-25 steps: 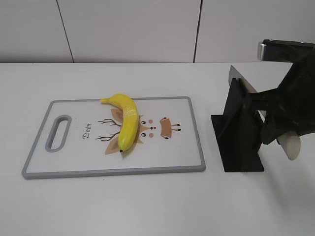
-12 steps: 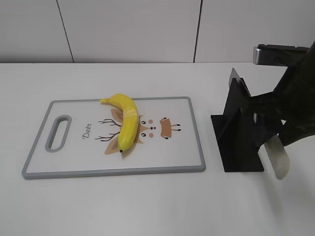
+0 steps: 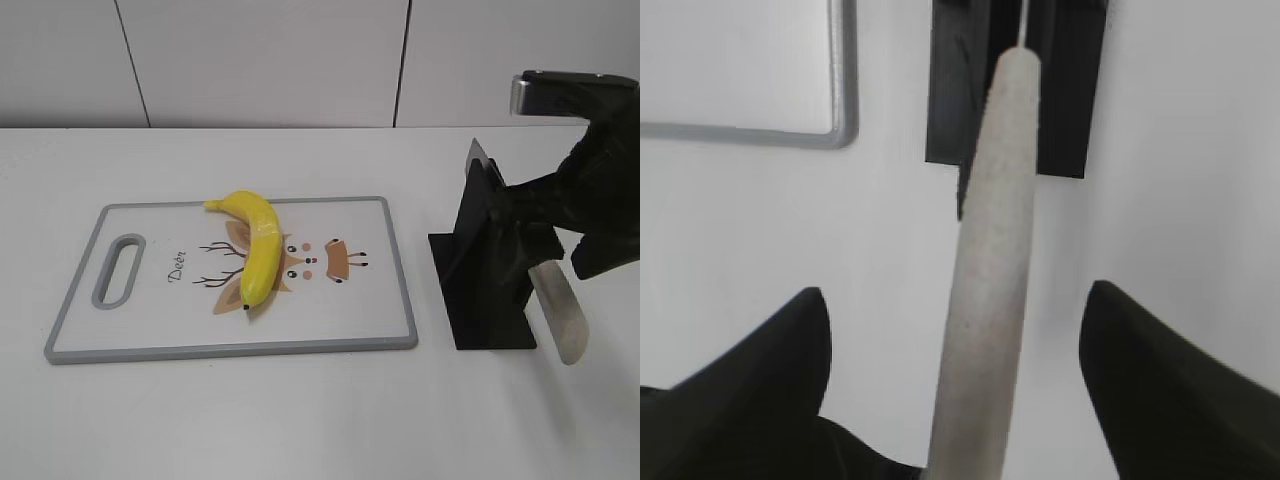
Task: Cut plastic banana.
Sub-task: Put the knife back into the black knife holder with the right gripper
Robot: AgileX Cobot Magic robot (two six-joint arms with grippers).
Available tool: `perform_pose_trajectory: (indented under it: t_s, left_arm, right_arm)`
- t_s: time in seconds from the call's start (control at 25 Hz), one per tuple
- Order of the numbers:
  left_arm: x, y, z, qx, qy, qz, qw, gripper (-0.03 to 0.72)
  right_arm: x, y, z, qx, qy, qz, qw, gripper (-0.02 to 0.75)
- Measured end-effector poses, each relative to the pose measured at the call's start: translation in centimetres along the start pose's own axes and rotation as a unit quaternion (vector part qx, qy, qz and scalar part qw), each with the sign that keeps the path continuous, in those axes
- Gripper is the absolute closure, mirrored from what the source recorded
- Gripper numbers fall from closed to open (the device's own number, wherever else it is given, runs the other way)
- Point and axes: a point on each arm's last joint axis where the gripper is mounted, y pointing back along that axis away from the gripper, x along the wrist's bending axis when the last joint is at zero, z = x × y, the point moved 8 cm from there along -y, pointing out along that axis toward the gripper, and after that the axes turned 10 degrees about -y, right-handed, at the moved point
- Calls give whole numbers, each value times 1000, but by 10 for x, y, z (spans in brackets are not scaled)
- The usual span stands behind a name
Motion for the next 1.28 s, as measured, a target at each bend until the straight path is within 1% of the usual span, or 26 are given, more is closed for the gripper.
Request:
perform_pose_trajectory:
  t_s: [0.12,0.28,0.36,0.48,0.6,0.68,0.84,1.08,1.2,1.28]
  left_arm:
    - [0,0,0,0,0,0,1000,108]
    - [0,0,0,0,0,0,1000,108]
    - [0,0,0,0,0,0,1000,108]
    - [0,0,0,0,0,0,1000,108]
    - [0,0,0,0,0,0,1000,108]
    - [0,0,0,0,0,0,1000,108]
    - [0,0,0,0,0,0,1000,108]
    - [0,0,0,0,0,0,1000,108]
    - [0,0,0,0,0,0,1000,108]
    - [0,0,0,0,0,0,1000,108]
  right_arm:
    - [6,25,-5,-22,37,31,999,146]
    - [9,71,-12,-89,78,66,991,147]
    - [9,94,-18,-127,97,81,984,147]
    - [7,130,-29,-187,137,99,968,147]
    - [2,158,-43,-234,172,110,951,147]
    - [-3,165,-55,-253,185,113,943,147]
    - [-21,157,-86,-266,198,114,937,148]
    - [-53,116,-138,-237,203,105,944,168]
    - [-64,110,-157,-240,208,107,942,187]
    - [-69,111,-168,-256,211,112,937,201]
